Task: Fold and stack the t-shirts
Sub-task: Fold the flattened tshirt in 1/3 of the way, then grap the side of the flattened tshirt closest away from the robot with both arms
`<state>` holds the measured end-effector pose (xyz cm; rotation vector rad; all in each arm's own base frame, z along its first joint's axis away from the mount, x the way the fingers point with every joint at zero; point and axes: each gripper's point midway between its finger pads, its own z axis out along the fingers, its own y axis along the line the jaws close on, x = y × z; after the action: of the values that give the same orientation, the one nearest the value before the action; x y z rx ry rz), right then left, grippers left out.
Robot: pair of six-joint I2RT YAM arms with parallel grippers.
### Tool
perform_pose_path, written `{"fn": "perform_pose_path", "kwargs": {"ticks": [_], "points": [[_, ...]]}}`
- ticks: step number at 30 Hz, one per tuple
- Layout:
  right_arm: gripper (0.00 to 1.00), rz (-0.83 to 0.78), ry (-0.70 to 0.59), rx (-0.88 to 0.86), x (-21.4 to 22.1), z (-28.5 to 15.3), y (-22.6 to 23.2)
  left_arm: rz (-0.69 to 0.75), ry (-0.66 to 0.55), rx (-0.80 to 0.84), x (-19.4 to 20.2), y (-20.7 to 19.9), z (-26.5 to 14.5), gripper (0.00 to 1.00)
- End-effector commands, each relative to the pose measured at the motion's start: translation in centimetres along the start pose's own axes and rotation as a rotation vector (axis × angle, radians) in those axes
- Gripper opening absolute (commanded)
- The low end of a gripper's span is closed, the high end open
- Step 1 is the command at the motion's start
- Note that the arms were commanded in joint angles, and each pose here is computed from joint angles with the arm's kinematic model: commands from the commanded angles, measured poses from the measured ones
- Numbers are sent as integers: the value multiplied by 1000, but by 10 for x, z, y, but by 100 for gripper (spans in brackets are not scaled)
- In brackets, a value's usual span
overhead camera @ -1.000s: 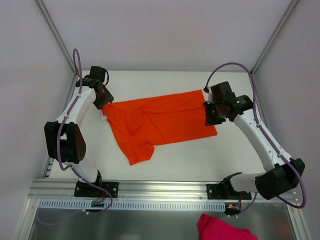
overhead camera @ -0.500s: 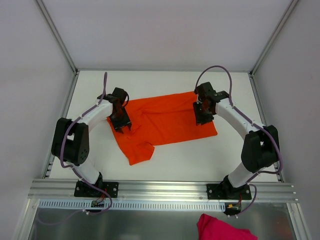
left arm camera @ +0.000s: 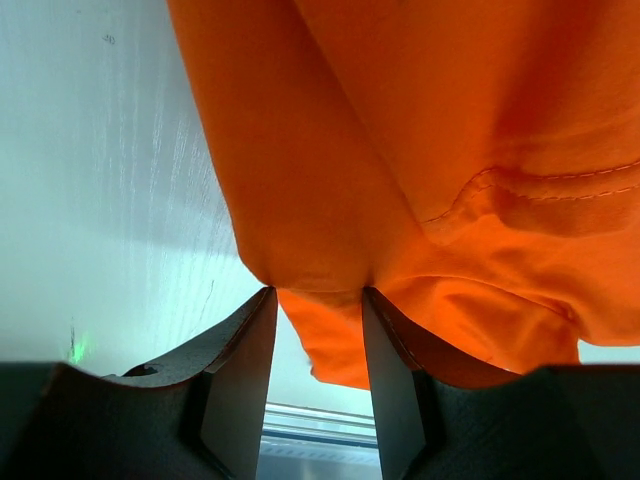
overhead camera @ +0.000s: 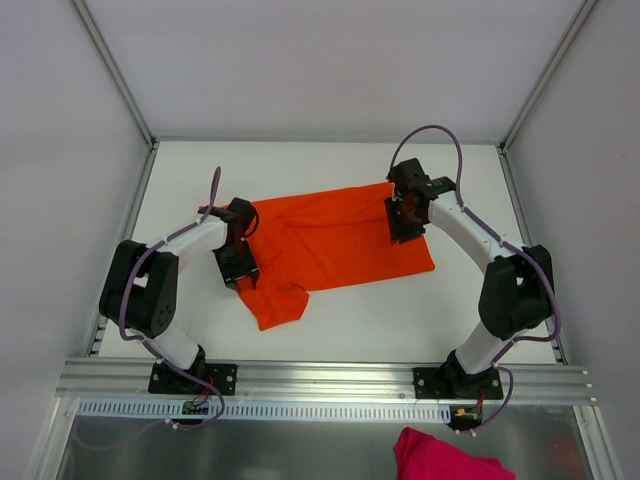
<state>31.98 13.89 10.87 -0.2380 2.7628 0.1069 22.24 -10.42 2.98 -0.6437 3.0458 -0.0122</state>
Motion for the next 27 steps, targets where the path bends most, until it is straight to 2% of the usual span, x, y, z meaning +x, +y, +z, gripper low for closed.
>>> {"fn": "perform_pose_path", "kwargs": {"ticks": [1,5,8,10,15,19,27], "points": [[28,7,-45,-8,-13,-14,1,12,-41,-18,0,6,-9,39],[27,7,-42,-28,-12,-15,5,32,-104,-14,-13,3,-17,38],[27,5,-30,-25,-9,-13,4,48,-94,21,-17,-8,-21,38],[27,5,-32,-11,-8,-14,1,54,-43,2,-9,-6,-18,38],[30,43,-68,163,-12,-19,-32,69,32,-38,18,10,-21,40],[31,168,-57,186,-12,-11,-48,63,50,-39,33,20,-29,41],[35,327,39,213,-2,18,-71,93,91,150,69,12,-49,46]]}}
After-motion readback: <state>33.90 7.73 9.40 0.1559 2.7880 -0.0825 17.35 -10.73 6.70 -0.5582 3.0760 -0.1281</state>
